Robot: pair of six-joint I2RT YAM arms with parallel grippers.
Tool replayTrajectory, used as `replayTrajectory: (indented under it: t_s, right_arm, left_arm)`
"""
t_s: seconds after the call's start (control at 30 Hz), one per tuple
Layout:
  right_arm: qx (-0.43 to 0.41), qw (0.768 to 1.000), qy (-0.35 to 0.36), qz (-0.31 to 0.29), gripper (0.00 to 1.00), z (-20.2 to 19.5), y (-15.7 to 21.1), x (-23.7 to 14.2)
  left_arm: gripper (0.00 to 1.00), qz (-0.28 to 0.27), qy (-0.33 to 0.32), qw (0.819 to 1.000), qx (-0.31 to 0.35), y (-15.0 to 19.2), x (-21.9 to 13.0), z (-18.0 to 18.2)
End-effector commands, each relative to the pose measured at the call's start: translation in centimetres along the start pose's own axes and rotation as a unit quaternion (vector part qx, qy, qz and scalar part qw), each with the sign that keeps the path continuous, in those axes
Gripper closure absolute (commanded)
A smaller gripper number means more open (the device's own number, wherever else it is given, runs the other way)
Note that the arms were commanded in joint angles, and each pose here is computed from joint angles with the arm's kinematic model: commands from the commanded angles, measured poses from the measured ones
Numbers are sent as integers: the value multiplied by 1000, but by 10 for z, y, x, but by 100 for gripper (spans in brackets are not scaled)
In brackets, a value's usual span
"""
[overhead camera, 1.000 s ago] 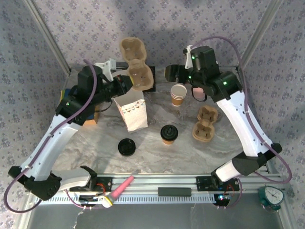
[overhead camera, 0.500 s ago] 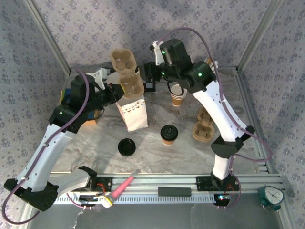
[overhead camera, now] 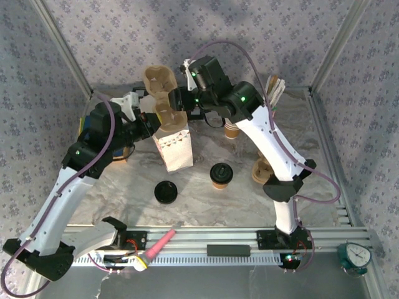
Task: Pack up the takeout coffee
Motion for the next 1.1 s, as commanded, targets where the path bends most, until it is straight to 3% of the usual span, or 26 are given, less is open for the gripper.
replayTrajectory:
  t_s: [0.0,0.27,0.5,1.07]
  right_arm:
    - [33,999,21,20,47,-21,8,-4]
    - [102,991,-89,19,48,-37,14,-19]
    - [105,980,-163,36,48,-30,16,-27]
    - [155,967,-191,69,56,-40,25,-7]
  left_arm:
    - [89,-30,33,999,5,-14,-12,-15]
    - [88,-36,59,998,-13,-21,-4,-23]
    - [89,-30,67,997,-19,-21,4,-25]
    - [90,-52,96,994,-30,-32,-3,-36]
Point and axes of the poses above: each hand's point on the last joint's axis, 136 mm out from that joint toward the fingers, its own x axis out along the fingers, its own z axis along the line the jaws close on, y = z × x, the point moved 3 cm from there along -x, back along the fingers, and after that the axes turned 9 degrees about x, right-handed, at the moved point
